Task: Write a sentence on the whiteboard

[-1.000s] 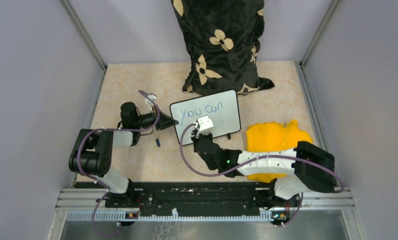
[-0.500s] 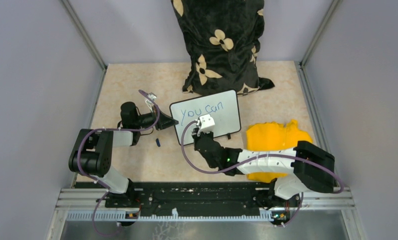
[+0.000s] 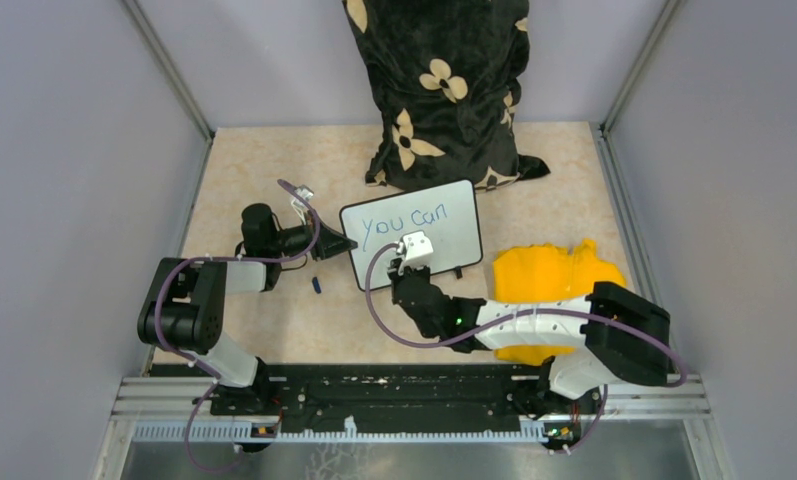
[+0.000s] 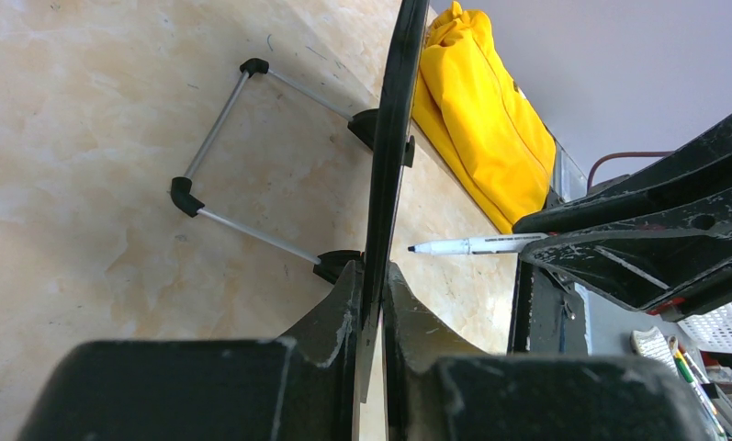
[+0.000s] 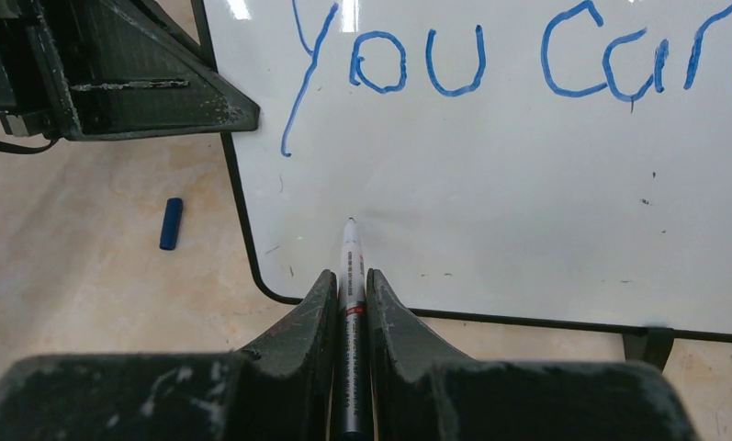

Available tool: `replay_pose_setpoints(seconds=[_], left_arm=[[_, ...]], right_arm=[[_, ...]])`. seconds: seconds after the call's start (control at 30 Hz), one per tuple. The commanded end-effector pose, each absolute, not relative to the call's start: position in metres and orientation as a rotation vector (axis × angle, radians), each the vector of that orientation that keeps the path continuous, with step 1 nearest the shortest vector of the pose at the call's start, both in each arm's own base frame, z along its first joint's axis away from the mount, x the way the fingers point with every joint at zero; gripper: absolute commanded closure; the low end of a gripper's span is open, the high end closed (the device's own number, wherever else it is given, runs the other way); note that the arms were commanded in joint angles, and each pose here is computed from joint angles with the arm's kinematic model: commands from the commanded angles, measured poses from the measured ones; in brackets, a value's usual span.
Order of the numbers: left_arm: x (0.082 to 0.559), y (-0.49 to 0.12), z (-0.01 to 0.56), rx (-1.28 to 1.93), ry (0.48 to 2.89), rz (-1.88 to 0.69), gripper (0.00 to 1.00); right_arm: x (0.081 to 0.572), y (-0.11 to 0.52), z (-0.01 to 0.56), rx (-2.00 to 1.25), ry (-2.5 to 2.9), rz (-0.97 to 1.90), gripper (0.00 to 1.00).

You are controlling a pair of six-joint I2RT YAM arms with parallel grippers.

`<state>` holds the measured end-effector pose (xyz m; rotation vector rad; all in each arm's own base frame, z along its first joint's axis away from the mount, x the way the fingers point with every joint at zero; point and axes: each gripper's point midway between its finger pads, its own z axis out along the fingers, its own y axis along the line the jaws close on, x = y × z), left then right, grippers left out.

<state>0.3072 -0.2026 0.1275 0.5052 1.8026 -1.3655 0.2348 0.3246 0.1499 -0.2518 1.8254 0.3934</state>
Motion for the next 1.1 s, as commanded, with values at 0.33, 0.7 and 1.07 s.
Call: replay_pose_setpoints(seconds=[0.33,0.7,1.07], left_arm=[[0.3104,-0.2033,0.1128,0.457,1.871,-1.344,0.87],[0.3103,-0.2032,0.1121,0.456,1.874,-1.345,0.87],[0.3104,-0.2036,0.1128,0.458,1.872,-1.346,0.87]], right_arm=[[0.2396,0.3238,0.1454,-0.207,1.831,0.398,1.0],[0.2445,0.3252,0.1442,-0.212,1.835,0.387,1.0],[0.2471,0.3301,0.1454,-0.224,1.834,0.39,1.0]])
